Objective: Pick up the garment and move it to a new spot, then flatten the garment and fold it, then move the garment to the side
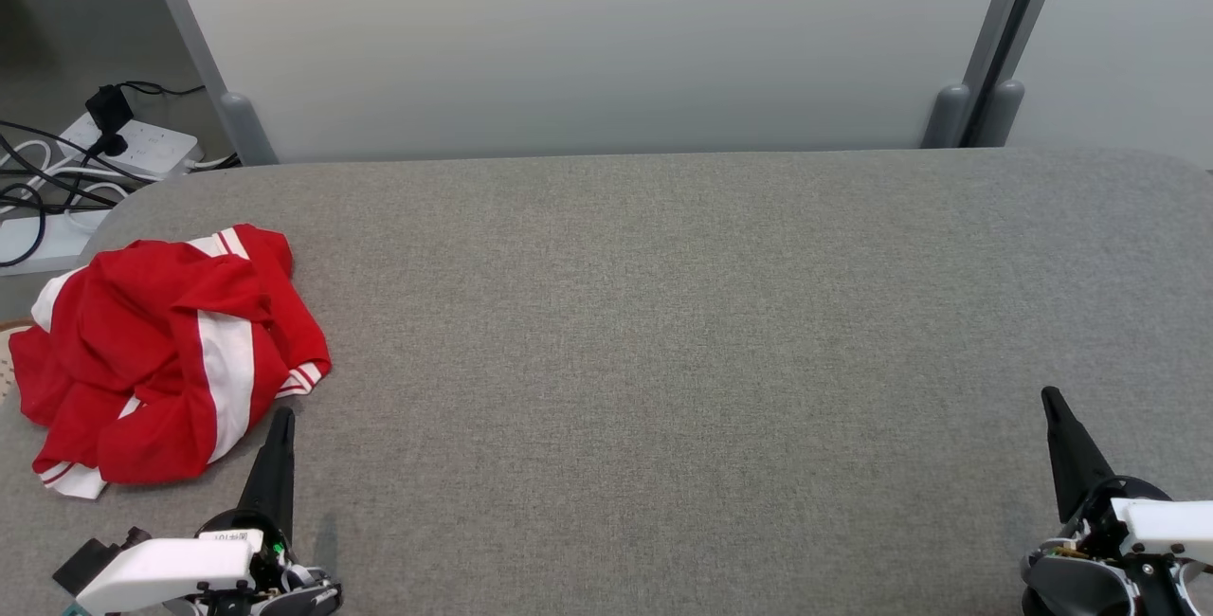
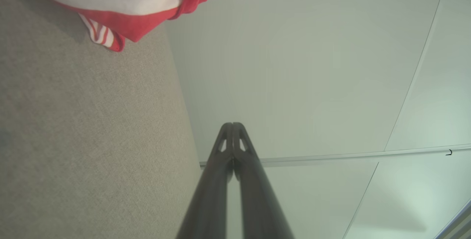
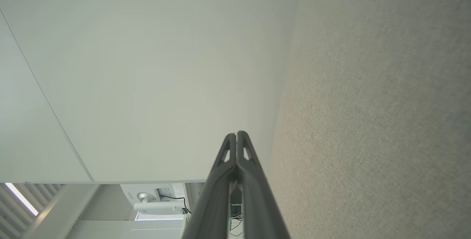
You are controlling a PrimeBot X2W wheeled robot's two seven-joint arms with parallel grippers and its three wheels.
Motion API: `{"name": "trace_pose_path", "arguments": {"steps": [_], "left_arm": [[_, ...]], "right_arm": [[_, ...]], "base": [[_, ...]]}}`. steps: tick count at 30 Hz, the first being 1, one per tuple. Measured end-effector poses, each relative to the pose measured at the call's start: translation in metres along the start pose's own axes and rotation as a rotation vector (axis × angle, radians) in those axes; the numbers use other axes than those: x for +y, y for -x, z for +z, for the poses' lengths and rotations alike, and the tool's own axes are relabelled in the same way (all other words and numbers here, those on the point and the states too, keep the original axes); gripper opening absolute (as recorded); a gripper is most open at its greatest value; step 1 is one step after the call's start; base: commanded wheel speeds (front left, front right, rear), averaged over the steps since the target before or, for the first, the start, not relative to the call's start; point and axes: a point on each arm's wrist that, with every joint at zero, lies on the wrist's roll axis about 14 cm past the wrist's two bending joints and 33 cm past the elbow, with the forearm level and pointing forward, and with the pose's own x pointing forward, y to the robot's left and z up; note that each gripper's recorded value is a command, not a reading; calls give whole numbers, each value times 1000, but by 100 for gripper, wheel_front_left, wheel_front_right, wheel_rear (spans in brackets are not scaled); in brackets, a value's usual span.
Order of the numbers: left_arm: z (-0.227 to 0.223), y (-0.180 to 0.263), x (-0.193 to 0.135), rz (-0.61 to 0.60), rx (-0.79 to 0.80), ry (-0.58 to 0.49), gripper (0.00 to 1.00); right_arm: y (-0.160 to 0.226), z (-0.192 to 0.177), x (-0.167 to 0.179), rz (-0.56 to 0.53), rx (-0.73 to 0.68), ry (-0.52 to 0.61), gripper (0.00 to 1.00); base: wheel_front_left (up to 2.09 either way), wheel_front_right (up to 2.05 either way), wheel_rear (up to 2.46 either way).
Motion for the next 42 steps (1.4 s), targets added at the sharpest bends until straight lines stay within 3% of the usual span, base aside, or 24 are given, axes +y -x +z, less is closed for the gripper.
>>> {"name": "trace_pose_path", "arguments": {"steps": [42], "left_arm": [[0, 0, 0, 0, 0, 0, 0]], "right_arm": [[0, 0, 0, 0, 0, 0, 0]], "base": [[0, 0, 0]]}}
